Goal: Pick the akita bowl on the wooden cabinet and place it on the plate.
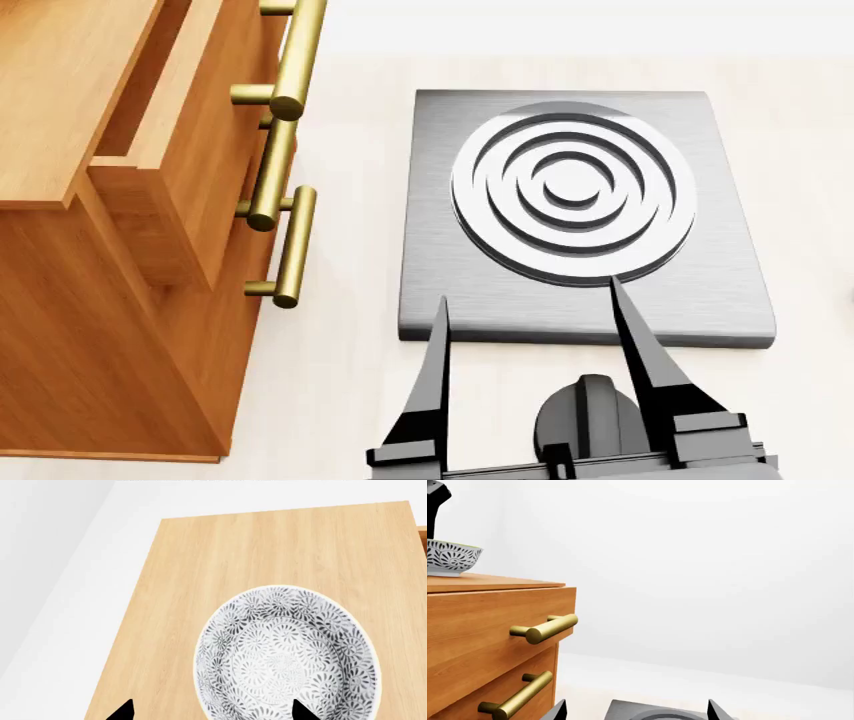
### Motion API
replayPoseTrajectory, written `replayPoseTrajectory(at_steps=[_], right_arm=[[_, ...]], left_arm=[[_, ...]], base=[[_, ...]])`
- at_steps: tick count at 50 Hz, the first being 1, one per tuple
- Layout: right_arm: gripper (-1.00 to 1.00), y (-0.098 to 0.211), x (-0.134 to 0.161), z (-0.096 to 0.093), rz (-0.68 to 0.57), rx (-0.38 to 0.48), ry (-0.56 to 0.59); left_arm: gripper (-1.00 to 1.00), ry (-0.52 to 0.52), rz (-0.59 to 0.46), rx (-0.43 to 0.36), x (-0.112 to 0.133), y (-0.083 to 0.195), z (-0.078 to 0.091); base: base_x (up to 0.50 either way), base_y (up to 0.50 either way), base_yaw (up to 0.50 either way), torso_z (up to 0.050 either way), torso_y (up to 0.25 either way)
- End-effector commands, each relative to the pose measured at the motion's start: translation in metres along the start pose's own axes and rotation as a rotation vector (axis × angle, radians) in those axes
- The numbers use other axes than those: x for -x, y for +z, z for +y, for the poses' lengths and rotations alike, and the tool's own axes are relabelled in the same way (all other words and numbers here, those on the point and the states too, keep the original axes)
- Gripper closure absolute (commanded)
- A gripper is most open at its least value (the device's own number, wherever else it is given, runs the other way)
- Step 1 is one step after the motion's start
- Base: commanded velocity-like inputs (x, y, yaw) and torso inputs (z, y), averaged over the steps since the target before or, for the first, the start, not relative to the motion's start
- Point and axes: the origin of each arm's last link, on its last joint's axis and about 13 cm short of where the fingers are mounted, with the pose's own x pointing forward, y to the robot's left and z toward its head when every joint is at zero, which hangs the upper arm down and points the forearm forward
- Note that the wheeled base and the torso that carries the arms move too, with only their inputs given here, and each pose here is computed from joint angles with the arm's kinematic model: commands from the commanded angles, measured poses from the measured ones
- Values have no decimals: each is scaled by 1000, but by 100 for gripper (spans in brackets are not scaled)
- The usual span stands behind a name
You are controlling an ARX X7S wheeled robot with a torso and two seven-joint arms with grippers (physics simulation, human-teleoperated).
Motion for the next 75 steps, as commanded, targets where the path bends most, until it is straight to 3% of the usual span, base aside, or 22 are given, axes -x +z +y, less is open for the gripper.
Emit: replayPoseTrajectory(at_steps=[1,45,46,71,73,75], right_arm=[[-100,-4,-1,1,12,1,2],[-100,-14,-5,2,45,6,5],[-100,-14,-5,2,46,8,5],[-100,-12,-4,1,40,1,3],[-100,-11,-3,1,36,1,3],[-100,-10,-3,1,34,2,2]], left_arm=[[-100,2,25,0,-11,-6,-1],[-100,-7,65,2,-50,-27,-7],[100,3,63,-5,-50,-27,-7],[100,56,-1,-17,-40,-17,-1],[100,116,-90,-101,-37,-8,-2],[100,96,-143,-127,-34,-3,-5]], base=[[0,0,0,0,0],[0,0,0,0,-3],[0,0,0,0,0],[1,0,0,0,-3],[0,1,0,0,-5],[0,0,0,0,0]])
